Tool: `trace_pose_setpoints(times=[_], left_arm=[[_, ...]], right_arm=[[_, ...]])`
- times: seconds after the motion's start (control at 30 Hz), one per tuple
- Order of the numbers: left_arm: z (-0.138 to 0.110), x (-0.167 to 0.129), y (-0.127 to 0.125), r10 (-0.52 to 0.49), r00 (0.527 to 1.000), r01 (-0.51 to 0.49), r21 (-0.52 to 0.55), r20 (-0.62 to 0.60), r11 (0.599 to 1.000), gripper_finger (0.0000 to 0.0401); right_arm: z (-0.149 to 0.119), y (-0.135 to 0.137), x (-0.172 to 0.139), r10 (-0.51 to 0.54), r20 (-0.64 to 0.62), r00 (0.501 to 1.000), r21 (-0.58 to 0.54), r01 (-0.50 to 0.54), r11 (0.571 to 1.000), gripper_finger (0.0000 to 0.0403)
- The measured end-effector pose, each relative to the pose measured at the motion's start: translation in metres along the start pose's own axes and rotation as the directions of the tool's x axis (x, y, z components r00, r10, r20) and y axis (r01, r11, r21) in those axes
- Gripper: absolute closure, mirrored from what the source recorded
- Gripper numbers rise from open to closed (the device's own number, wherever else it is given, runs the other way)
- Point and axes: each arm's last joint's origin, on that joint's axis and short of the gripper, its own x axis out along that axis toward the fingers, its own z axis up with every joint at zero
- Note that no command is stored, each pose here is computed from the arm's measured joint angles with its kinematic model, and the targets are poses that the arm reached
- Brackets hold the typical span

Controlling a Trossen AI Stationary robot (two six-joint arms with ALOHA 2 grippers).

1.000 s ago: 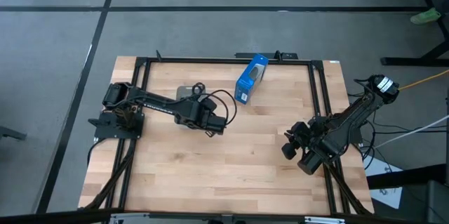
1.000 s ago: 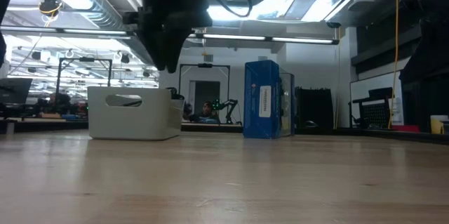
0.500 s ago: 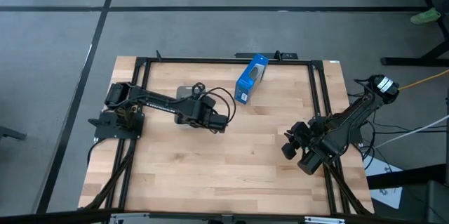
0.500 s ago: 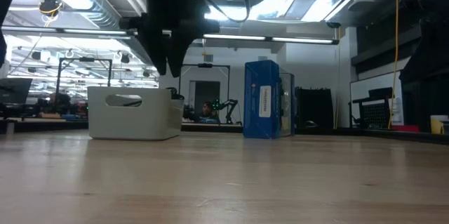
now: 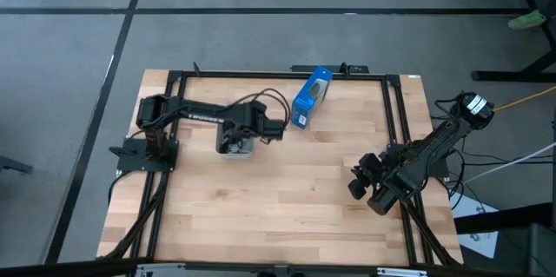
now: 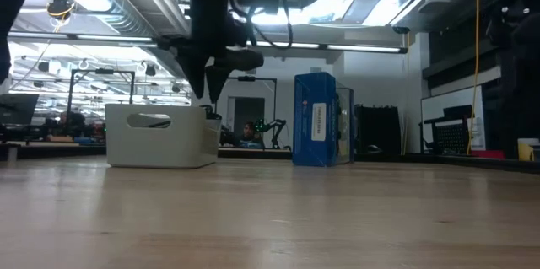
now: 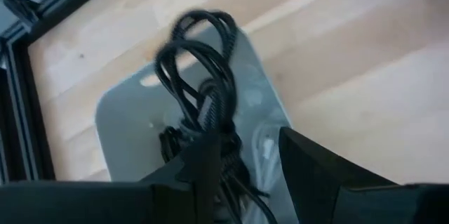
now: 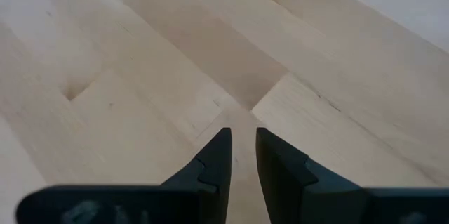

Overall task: Pick and place USB-C Cables
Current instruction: Put the black charger cable into the white bin

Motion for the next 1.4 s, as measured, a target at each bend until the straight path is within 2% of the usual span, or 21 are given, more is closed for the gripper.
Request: trace_pose_setpoints(times=[0.17,0.47,0.63,0.77,1.1,1.4], left_arm=[[0.014,0.011,0.009,0.022,1.0,-0.023,-0.021,-0.016,1.0,0.0261],[0.026,0.023,0.012,-0.002,0.998,0.005,0.04,-0.07,0.999,0.0261],[0.028,0.026,0.014,-0.001,0.998,0.003,0.037,-0.069,0.999,0.0261],[0.028,0.03,0.012,-0.017,0.993,0.025,0.071,-0.117,0.997,0.0261],[0.028,0.046,0.006,0.039,0.995,-0.031,0.085,-0.095,0.996,0.0262],[0.03,0.042,0.01,0.07,0.997,-0.066,0.085,-0.046,0.994,0.0307]], right_arm=[[0.003,0.004,-0.003,0.012,0.007,1.0,0.006,-0.012,1.0,0.0333],[0.004,0.005,-0.004,0.015,0.031,0.999,0.007,-0.015,1.0,0.0333],[0.004,0.005,-0.004,0.015,0.031,0.999,0.006,-0.015,1.0,0.0333],[0.004,0.005,-0.004,0.015,0.031,0.999,0.007,-0.016,1.0,0.0333],[0.004,0.005,-0.004,0.014,0.023,1.0,0.006,-0.014,1.0,0.0333],[0.004,0.005,-0.004,0.014,0.016,1.0,0.007,-0.014,1.0,0.0333]])
